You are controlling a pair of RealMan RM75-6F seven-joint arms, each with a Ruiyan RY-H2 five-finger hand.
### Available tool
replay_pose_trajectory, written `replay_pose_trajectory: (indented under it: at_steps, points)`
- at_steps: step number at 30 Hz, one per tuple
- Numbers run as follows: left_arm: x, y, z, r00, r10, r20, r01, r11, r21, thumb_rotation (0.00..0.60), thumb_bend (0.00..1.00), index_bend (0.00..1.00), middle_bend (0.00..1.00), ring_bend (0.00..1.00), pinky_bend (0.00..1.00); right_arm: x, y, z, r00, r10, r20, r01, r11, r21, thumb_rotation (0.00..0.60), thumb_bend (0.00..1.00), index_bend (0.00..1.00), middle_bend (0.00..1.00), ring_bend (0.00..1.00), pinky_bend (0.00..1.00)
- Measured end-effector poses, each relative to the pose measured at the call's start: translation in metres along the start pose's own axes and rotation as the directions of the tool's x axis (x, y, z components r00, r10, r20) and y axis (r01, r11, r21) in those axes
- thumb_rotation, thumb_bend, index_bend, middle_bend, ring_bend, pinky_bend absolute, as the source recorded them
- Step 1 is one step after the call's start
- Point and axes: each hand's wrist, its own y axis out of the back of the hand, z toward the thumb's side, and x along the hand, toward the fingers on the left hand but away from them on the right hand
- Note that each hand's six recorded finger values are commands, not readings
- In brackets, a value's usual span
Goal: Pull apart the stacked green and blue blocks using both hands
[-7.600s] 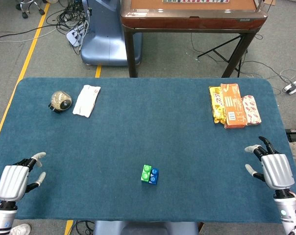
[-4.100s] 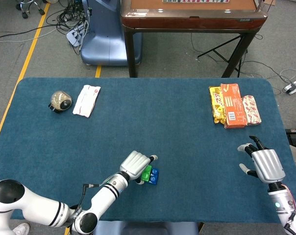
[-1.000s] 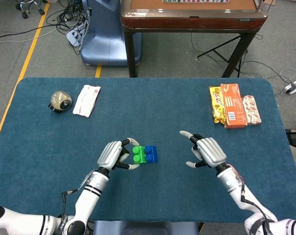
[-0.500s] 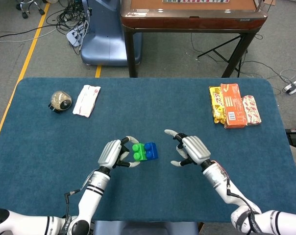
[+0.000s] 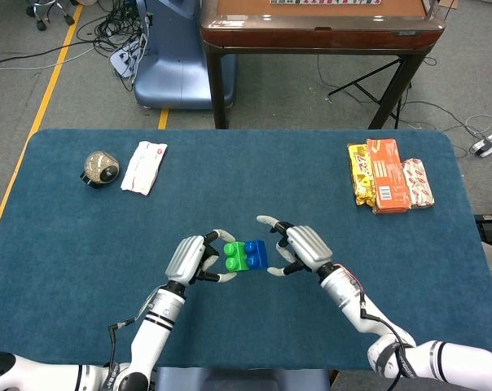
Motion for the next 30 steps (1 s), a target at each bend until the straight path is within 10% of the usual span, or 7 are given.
replay_pose_trajectory:
  at_steps: [22,30]
  points:
    - [-0.002,-0.006,0.004,1.0,0.001,0.02,-0.001,1.0,0.016,0.6,0.27,0.58,1.0,1.0,1.0,-0.013,-0.02,0.006,0.999,0.041,-0.021,-0.043,0.995,-0.089,0.6,0.0,0.13,0.96,1.0,0.99]
    - [-0.003,-0.006,0.004,1.0,-0.012,0.011,0.013,1.0,-0.018,0.6,0.27,0.58,1.0,1.0,1.0,-0.017,-0.02,0.005,1.0,0.0,-0.025,-0.003,0.993,-0.121,0.6,0.09,0.49,1.0,1.0,1.0]
